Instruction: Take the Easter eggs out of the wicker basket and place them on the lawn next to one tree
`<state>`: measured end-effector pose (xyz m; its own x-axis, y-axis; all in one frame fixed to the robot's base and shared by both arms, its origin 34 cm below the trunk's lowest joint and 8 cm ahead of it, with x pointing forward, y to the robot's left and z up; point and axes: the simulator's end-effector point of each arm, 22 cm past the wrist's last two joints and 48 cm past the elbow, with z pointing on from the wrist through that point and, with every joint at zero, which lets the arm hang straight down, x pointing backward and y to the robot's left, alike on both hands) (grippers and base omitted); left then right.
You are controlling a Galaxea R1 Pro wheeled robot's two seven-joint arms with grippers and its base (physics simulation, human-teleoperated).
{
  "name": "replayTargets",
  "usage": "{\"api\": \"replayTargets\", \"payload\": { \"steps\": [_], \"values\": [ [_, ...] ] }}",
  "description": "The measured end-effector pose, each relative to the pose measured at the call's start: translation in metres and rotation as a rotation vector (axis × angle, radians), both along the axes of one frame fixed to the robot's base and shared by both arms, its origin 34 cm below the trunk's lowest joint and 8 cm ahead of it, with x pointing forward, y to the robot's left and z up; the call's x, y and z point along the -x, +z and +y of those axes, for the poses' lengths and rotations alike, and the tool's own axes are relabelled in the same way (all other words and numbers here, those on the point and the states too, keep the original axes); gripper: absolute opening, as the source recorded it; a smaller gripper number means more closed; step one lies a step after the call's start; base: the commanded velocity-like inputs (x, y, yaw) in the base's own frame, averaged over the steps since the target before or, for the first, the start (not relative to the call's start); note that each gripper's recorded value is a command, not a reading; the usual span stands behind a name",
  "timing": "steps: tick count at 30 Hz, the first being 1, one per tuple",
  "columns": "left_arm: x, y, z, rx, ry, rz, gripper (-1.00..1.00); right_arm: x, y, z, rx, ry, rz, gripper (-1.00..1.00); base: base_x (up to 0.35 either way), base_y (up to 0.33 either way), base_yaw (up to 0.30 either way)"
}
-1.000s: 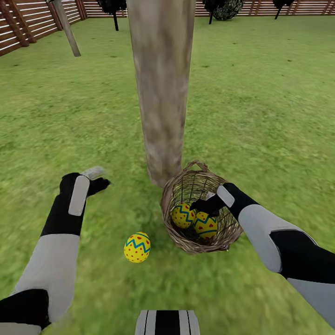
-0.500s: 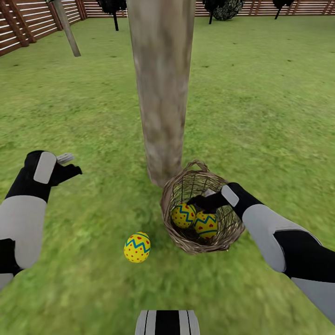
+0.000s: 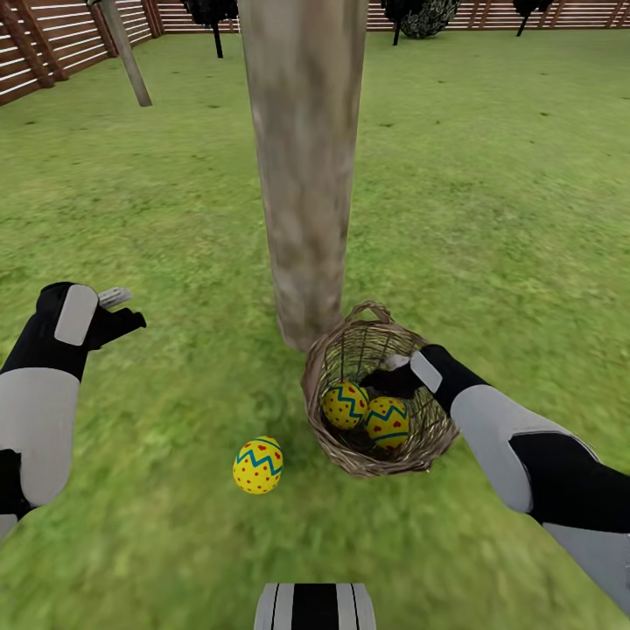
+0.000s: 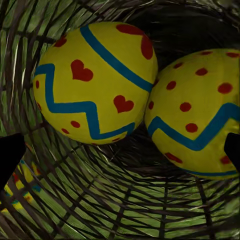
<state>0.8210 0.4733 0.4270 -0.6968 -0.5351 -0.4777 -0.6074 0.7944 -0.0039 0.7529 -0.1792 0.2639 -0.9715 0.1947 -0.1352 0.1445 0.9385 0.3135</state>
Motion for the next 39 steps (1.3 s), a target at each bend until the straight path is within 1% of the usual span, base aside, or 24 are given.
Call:
{"api": "replayTargets", "payload": {
  "steps": [1,2,3,4,5,15,18,22,24,25,27,29,32,34,39],
  "values": [
    [0.000,0.000,0.000,0.000,0.000,0.000,1.00,0.001,-0.002,-0.002,0.024,0.002,0.002,1.00,0.000,0.000,0.000],
    [0.000,0.000,-0.001,0.000,-0.001,0.000,1.00,0.002,-0.004,-0.005,0.064,0.008,0.005,1.00,0.000,0.000,0.000],
    [0.000,-0.001,-0.001,0.001,-0.001,0.001,1.00,0.003,-0.006,-0.007,0.091,0.014,0.008,1.00,0.000,0.000,0.000],
    [0.000,-0.004,-0.002,0.002,-0.002,0.006,1.00,0.006,-0.010,-0.008,0.115,0.018,0.015,1.00,0.000,0.000,0.000],
    [0.000,-0.007,-0.003,0.003,-0.002,0.010,1.00,0.007,-0.014,-0.008,0.127,0.020,0.021,1.00,0.000,0.000,0.000],
    [0.004,-0.038,-0.002,0.003,-0.003,0.052,1.00,0.018,-0.042,-0.012,0.150,0.026,0.061,1.00,0.000,0.000,0.000],
    [0.004,-0.038,-0.002,0.003,-0.003,0.051,1.00,0.018,-0.042,-0.014,0.159,0.031,0.059,1.00,0.000,0.000,0.000],
    [0.004,-0.039,-0.002,0.004,-0.003,0.053,1.00,0.018,-0.044,-0.026,0.230,0.082,0.050,1.00,0.000,0.000,0.000],
    [0.004,-0.039,-0.002,0.005,-0.003,0.053,1.00,0.018,-0.044,-0.030,0.250,0.095,0.047,1.00,0.000,0.000,0.000],
    [0.005,-0.039,-0.002,0.005,-0.003,0.053,1.00,0.018,-0.044,-0.034,0.270,0.105,0.046,1.00,0.000,0.000,0.000],
    [0.004,-0.039,-0.003,0.005,-0.004,0.053,1.00,0.017,-0.044,-0.036,0.281,0.107,0.043,1.00,0.000,0.000,0.000],
    [0.004,-0.039,-0.003,0.005,-0.005,0.053,1.00,0.013,-0.044,-0.041,0.306,0.111,0.026,1.00,0.000,0.000,0.000],
    [0.004,-0.039,-0.003,0.004,-0.005,0.053,1.00,0.010,-0.043,-0.052,0.372,0.156,0.005,1.00,0.000,0.000,0.000],
    [0.004,-0.039,-0.003,0.004,-0.004,0.053,1.00,0.008,-0.043,-0.058,0.420,0.198,-0.006,1.00,0.000,0.000,0.000],
    [0.004,-0.039,-0.004,0.005,-0.006,0.053,1.00,0.006,-0.042,-0.067,0.504,0.282,-0.029,1.00,0.000,0.000,0.000]
  ]
}}
